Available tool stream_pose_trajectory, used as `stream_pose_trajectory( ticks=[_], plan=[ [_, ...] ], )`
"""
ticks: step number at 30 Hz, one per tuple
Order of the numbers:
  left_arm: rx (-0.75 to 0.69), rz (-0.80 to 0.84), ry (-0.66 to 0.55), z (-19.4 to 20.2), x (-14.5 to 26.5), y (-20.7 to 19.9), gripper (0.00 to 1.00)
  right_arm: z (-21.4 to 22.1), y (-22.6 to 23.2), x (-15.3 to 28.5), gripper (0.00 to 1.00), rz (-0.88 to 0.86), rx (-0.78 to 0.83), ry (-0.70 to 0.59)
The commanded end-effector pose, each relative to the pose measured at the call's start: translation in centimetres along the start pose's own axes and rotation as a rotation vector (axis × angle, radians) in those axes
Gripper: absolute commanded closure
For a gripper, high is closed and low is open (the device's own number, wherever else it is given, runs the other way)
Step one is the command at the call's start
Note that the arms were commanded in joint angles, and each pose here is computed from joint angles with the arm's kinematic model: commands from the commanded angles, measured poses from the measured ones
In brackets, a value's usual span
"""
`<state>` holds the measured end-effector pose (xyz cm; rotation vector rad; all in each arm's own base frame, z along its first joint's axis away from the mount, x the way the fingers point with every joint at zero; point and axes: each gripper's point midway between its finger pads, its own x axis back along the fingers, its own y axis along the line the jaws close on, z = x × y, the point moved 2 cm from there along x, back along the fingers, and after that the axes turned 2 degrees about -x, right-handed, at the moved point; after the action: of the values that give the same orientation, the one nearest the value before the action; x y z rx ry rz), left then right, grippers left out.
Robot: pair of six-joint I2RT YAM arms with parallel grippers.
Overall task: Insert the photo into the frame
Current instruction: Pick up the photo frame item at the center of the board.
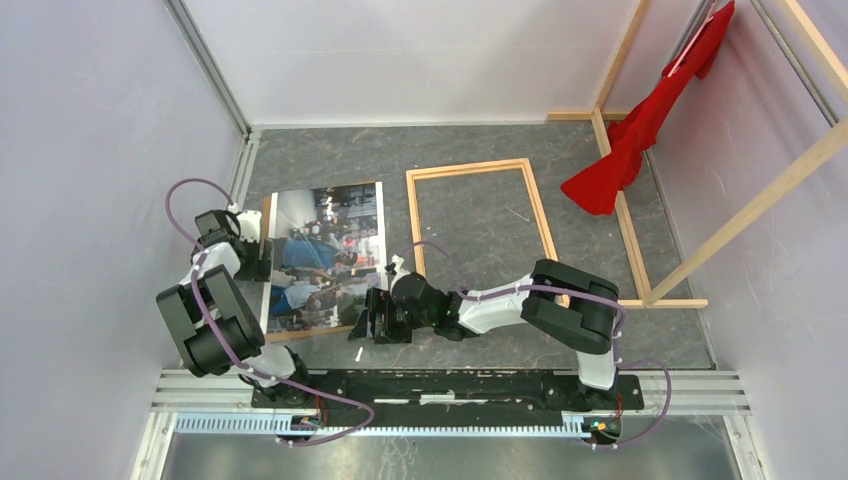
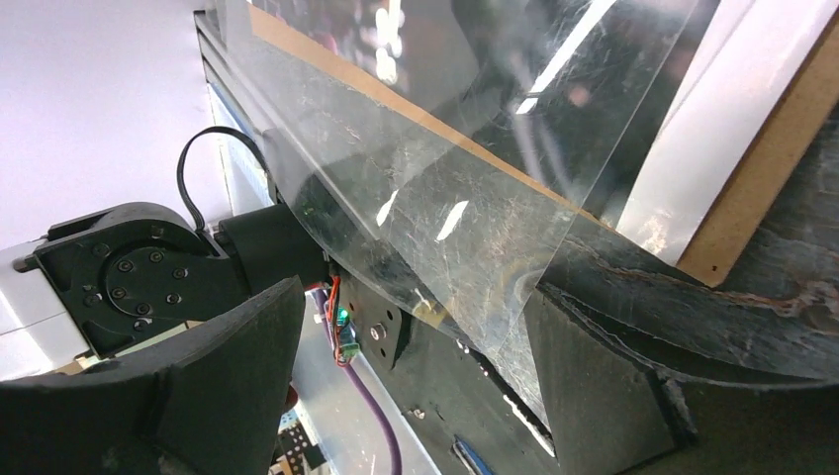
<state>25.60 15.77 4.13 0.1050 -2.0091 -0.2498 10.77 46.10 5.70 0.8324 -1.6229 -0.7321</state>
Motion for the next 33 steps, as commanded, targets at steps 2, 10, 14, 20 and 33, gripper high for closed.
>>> stream_pose_trajectory(
  ticks=[2,10,14,20,33],
  plan=[
    [-0.059,0.106,0.113,3.9,-1.4,-2.5,0.18,-0.5,1.1,-0.5,0.12,-0.055,0.007,-0.033],
    [-0.069,0.121,0.122,4.2,-1.3,-2.8,0.19,-2.8,7.1,2.3,0.14,-0.364,0.027,-0.121],
    [-0.078,0.120,0.119,4.1,-1.0,-2.7,0.20,-3.5,9.0,3.6,0.15,-0.492,0.030,-0.134],
    [-0.077,0.123,0.119,4.0,-0.9,-2.6,0.20,-3.8,10.2,3.6,0.15,-0.547,0.049,-0.118],
    [-0.081,0.120,0.115,3.7,-0.6,-2.5,0.20,-5.7,4.3,2.4,0.18,-0.248,0.062,-0.145]
  ],
)
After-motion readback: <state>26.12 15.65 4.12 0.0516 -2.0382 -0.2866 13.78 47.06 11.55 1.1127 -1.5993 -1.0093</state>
